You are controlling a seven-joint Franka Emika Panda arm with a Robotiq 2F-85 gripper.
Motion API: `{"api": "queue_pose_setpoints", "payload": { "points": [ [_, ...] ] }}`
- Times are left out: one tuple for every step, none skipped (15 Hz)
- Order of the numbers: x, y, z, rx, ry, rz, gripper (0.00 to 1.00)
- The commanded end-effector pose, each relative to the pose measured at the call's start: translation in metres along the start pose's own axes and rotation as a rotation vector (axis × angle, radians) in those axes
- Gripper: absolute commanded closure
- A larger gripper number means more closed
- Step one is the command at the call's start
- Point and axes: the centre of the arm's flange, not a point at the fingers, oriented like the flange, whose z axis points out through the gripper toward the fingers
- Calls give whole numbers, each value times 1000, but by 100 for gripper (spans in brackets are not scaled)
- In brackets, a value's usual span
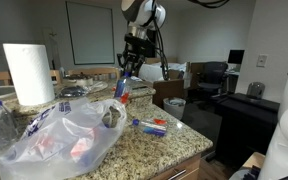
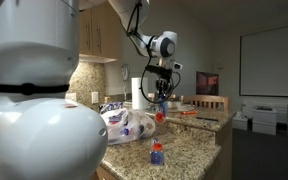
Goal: Put the water bottles on the counter in the plastic bag
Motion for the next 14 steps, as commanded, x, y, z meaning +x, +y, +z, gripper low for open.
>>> {"api": "queue_pose_setpoints", "payload": {
  "points": [
    [11,-34,23,149,-83,-106,91],
    [8,-37,31,171,-124,-126,91],
    [4,-36,41,189,-178,-136,91],
    [0,-33,49,207,-228,-142,91],
    [-5,-30,58,230,-275,-146,91],
    [-8,-30,66,255,-318,-151,91],
    [-10,-31,77,294,-363,-160,91],
    [-13,-33,85,329,-402,-166,91],
    [-15,-34,94,368,-438,-170,91],
    [-18,-35,102,407,-470,-168,91],
    [-19,-36,111,439,-500,-165,91],
    [-18,-39,121,466,-534,-154,91],
    [-17,-39,133,487,-562,-137,91],
    [-16,-38,143,501,-584,-113,91]
  ]
}}
